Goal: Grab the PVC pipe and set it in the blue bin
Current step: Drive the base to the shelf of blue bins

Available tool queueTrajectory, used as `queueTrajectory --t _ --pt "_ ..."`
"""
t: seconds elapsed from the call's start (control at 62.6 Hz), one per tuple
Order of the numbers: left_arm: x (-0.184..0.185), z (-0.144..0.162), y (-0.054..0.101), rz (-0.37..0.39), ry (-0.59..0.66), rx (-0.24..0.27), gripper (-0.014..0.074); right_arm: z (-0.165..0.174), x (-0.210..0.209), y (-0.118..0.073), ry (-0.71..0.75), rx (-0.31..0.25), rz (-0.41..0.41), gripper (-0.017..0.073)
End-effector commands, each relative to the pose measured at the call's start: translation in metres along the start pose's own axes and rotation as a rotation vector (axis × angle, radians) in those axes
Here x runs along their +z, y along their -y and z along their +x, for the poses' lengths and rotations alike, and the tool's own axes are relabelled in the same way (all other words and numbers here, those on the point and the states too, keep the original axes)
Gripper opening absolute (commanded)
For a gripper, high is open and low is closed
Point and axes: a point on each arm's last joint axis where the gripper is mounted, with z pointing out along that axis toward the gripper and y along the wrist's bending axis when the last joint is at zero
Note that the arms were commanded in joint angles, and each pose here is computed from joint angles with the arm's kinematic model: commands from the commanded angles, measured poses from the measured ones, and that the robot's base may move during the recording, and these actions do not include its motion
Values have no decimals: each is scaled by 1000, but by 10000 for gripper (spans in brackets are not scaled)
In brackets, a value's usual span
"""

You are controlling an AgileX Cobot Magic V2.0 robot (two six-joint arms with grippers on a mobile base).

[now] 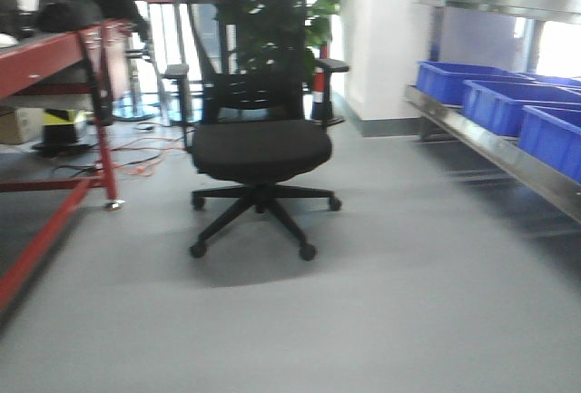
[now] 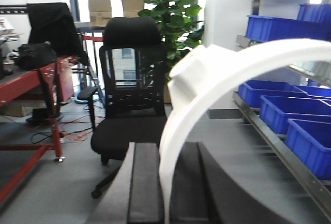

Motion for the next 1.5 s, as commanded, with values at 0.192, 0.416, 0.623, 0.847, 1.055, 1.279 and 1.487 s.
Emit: queueTrajectory --t 0.192,0.416,0.623,0.847,1.055,1.279,1.487 --pt "-2 -3 0 -2 34 2 -111 -2 -1 0 26 -11 6 -163" --pt "-2 -3 0 -2 34 2 -111 -2 -1 0 26 -11 6 -163" --pt "-2 -3 0 -2 34 2 -111 -2 -1 0 26 -11 6 -163" --pt "-2 -3 0 -2 34 2 -111 -2 -1 0 26 -11 6 -163" --pt "-2 -3 0 -2 34 2 -111 -2 -1 0 26 -11 6 -163" --pt "-2 -3 0 -2 34 2 -111 -2 -1 0 26 -11 6 -163" --pt "-2 -3 0 -2 34 2 -111 -2 -1 0 26 -11 6 -163"
